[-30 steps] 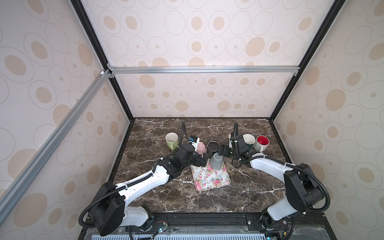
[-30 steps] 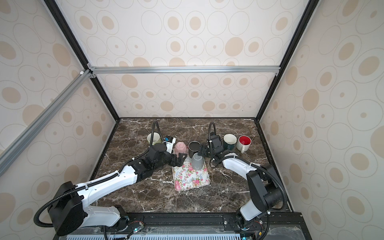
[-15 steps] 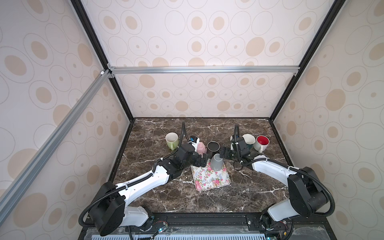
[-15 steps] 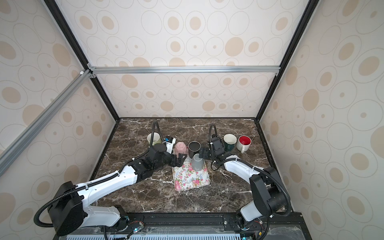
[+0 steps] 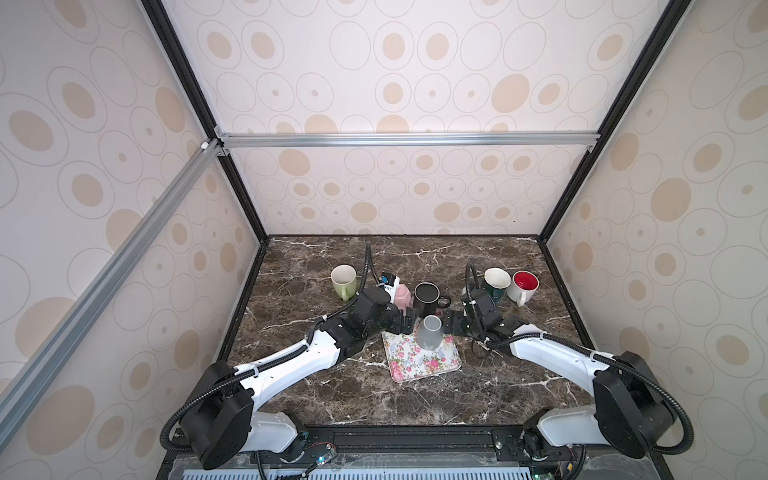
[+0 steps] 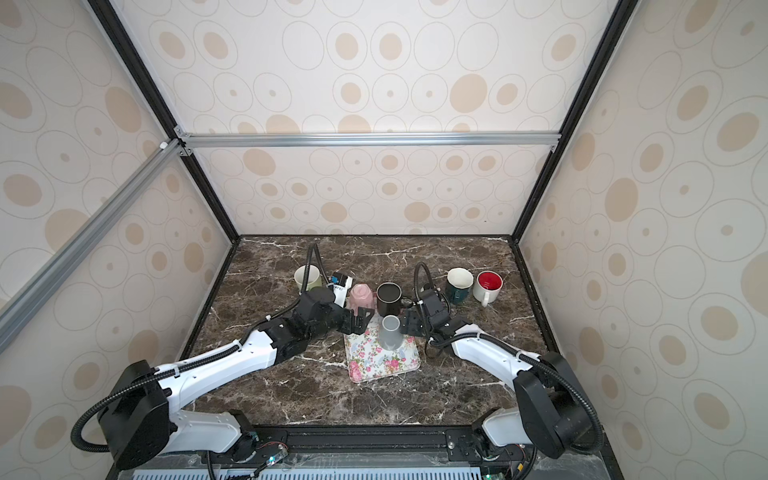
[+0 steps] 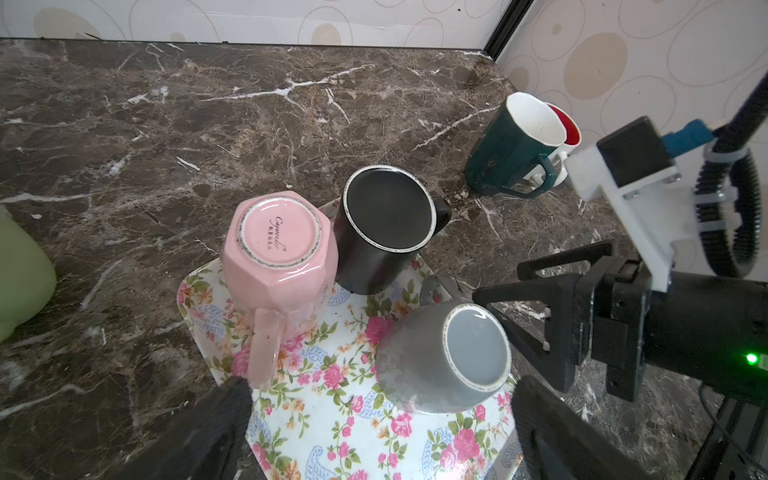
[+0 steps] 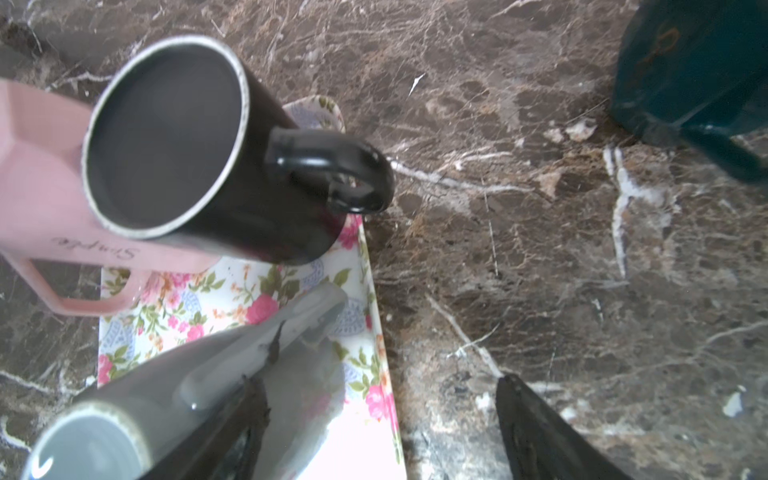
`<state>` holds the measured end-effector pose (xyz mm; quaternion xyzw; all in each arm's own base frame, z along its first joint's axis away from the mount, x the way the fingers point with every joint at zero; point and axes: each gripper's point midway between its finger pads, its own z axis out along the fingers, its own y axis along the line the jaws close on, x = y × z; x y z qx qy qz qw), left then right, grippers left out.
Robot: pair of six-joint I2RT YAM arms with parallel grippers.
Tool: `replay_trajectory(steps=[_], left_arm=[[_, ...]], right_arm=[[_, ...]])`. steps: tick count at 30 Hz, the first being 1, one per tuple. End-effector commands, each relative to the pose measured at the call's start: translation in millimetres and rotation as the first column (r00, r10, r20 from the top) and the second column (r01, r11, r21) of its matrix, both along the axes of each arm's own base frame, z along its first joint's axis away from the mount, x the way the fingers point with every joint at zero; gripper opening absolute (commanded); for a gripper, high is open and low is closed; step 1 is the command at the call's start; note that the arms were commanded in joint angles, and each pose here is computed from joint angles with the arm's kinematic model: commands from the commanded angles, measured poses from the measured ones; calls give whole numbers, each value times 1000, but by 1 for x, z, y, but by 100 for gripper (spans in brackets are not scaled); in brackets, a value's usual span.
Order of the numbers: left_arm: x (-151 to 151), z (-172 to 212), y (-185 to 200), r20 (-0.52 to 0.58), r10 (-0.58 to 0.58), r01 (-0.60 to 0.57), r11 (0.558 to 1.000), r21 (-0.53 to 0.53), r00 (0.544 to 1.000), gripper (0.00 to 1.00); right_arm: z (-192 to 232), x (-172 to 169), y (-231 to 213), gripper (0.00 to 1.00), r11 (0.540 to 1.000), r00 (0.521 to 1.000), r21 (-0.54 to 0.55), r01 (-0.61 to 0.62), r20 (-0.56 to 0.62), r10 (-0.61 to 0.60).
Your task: Turn the mug right side up
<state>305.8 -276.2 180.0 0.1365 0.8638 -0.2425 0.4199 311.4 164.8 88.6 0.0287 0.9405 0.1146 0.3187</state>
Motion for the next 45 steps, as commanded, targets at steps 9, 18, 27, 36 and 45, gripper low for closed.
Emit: replay_trajectory(steps=[9,18,27,36,45], left_arm=[[1,3,3,20,0,0,1000,8,1000,98],[1,2,8,28,13,-13,1000,3,1000,98],[-3,-3,21,23,42,-42,999,0,999,98],[-7,-6,36,22,75,-75,997,-2,997,98],[-11,-3,44,36,93,-92,996,-20,995,98]], right_arm=[[-9,-40,5,88,1000,998,-25,-15,-55,13],[-9,-46,34,88,996,997,65,-68,-39,71],[-9,-31,63,86,994,994,39,-99,-39,101],[4,-8,80,86,993,993,-11,-119,-15,119],[33,-10,84,83,943,939,-12,-332,89,332]])
